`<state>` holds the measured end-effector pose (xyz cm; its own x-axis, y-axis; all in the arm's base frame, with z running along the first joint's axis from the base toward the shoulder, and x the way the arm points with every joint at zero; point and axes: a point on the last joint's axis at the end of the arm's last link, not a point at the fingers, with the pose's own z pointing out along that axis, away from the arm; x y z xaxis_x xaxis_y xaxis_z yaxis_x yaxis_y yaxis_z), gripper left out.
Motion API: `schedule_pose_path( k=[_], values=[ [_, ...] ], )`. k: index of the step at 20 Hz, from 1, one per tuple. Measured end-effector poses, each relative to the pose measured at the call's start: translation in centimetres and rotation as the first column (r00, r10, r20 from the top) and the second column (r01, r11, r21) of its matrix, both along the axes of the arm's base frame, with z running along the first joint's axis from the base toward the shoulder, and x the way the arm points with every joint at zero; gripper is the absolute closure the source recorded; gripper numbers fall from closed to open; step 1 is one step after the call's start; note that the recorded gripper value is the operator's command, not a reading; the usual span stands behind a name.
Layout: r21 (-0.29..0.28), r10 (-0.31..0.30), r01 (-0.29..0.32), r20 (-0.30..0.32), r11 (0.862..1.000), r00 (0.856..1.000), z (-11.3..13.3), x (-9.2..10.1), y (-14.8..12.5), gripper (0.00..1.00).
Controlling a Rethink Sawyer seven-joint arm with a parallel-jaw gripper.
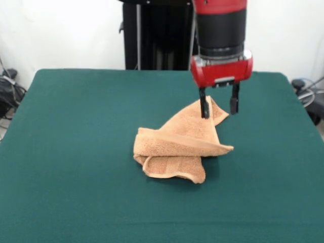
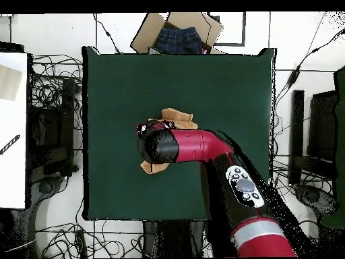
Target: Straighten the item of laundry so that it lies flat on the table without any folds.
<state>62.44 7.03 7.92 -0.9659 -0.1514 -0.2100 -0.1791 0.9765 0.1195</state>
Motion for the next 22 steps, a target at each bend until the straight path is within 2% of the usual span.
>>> schedule_pose_path(
  k=[10,22],
  values=[
    [0.015,0.057,-0.056,-0.084,0.998,0.995,-6.0,-2.9,0.5,0.00],
    [0.027,0.099,-0.097,-0.131,0.995,0.986,-9.6,-5.1,0.8,0.00]
  ],
)
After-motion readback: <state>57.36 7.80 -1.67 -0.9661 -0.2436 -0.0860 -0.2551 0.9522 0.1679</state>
